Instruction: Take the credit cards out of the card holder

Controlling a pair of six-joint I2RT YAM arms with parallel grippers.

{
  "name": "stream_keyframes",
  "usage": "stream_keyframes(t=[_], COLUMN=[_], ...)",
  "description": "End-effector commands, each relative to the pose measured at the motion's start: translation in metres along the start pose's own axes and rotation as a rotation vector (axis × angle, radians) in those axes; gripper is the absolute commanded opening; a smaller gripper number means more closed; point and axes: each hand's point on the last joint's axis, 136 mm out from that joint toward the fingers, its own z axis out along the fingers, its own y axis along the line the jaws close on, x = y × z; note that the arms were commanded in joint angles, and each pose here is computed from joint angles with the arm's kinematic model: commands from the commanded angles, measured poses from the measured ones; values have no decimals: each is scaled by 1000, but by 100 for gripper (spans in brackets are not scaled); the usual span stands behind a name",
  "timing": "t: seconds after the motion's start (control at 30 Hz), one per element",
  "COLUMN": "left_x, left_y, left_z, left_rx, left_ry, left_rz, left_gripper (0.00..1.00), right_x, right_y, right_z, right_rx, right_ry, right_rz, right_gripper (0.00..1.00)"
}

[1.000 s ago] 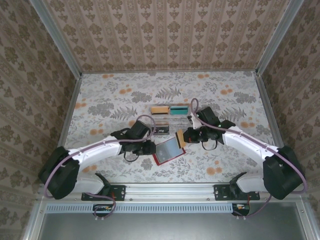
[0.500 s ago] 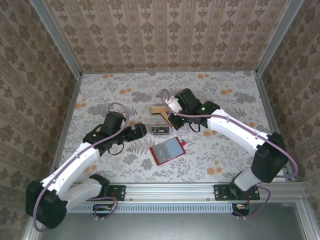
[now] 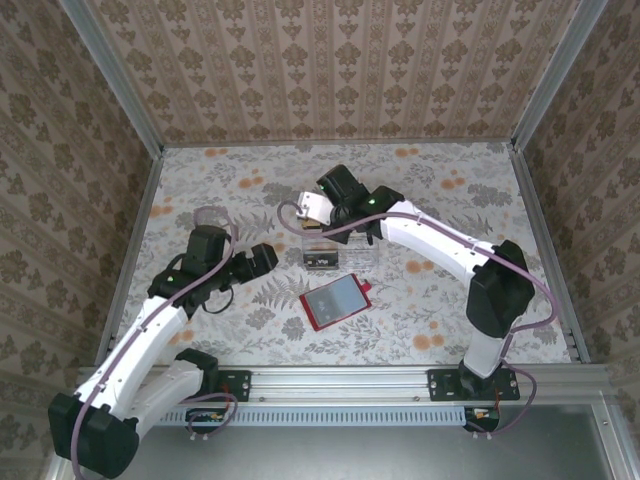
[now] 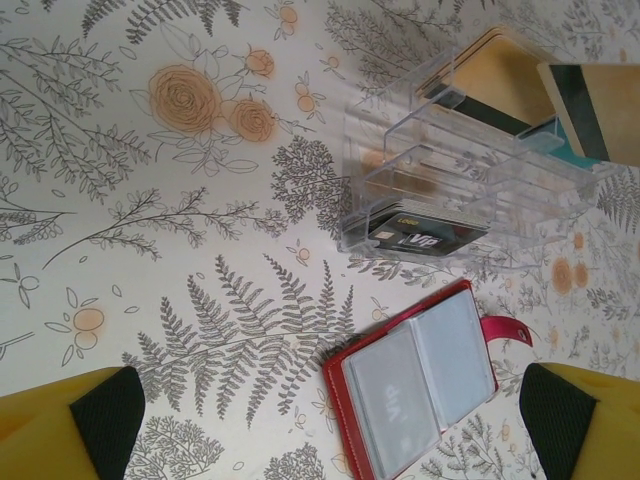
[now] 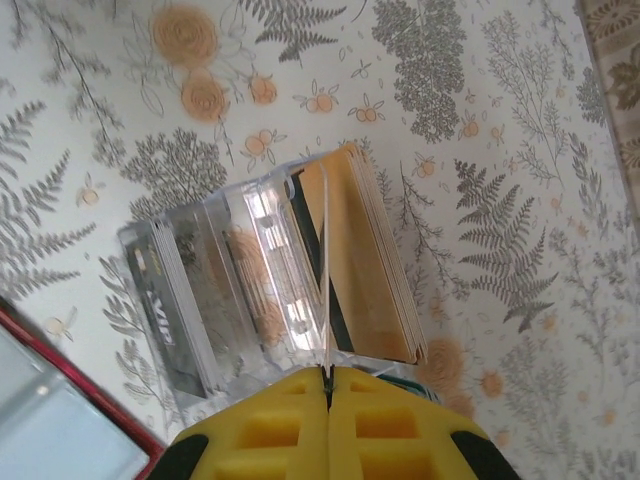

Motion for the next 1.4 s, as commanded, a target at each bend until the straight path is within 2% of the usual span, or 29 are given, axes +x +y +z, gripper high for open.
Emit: stream_keyframes(t=[0.0, 0.47, 0.97, 1.0, 1.07, 1.27, 1.37], left_x=[6, 7, 11, 11, 12, 13, 13], left_y=[9, 14, 18, 18, 19, 20, 20], left_z=[1, 2, 2, 2, 2, 2, 2], left_rx=[-18, -29, -26, -25, -26, -24, -22], left_ry=[13, 14, 19, 18, 17, 15, 15], left_rz=[-22, -40, -51, -53, -57, -62, -61], left_gripper=[100, 100, 100, 100, 100, 100, 100], right_x=[1, -4, 10, 12, 12, 10, 9], right_y=[-9, -12, -3, -4, -6, -15, -23], right_z=[3, 33, 55, 56, 56, 58, 58], right_rx=[43, 61, 27, 27, 42, 87, 134], right_ry=[37, 48, 96, 100, 105, 108, 115], right_rz=[-142, -211, -220, -217, -210, -190, -179], right_gripper=[0, 0, 0, 2, 16, 30, 32])
